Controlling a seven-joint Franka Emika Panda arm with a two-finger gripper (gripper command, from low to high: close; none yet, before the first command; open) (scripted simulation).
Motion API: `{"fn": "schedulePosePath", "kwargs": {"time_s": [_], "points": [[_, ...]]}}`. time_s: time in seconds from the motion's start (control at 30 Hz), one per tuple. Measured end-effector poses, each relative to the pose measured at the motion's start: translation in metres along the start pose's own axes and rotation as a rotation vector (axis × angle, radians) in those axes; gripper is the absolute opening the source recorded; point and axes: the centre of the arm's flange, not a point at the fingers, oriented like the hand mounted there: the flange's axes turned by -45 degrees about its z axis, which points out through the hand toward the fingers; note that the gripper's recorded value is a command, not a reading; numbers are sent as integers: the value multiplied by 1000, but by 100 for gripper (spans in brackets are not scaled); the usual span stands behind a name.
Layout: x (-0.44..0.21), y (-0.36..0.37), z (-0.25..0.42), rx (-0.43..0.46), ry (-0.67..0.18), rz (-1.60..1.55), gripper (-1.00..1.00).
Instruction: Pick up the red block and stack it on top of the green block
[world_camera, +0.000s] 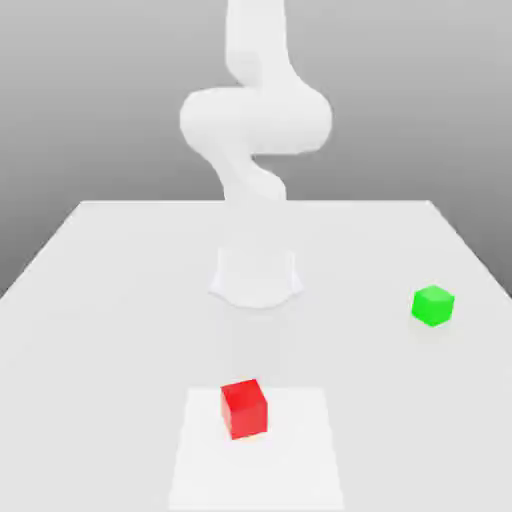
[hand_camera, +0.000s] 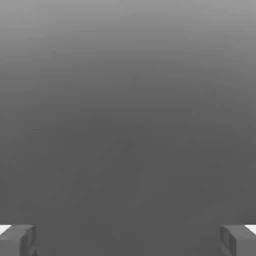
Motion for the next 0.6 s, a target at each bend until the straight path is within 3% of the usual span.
{"fn": "schedulePosePath", "kwargs": {"time_s": [0.33, 0.6], "points": [[-97, 11, 208, -212, -290, 430, 0], [-220, 37, 308, -355, -498, 809, 0]]}}
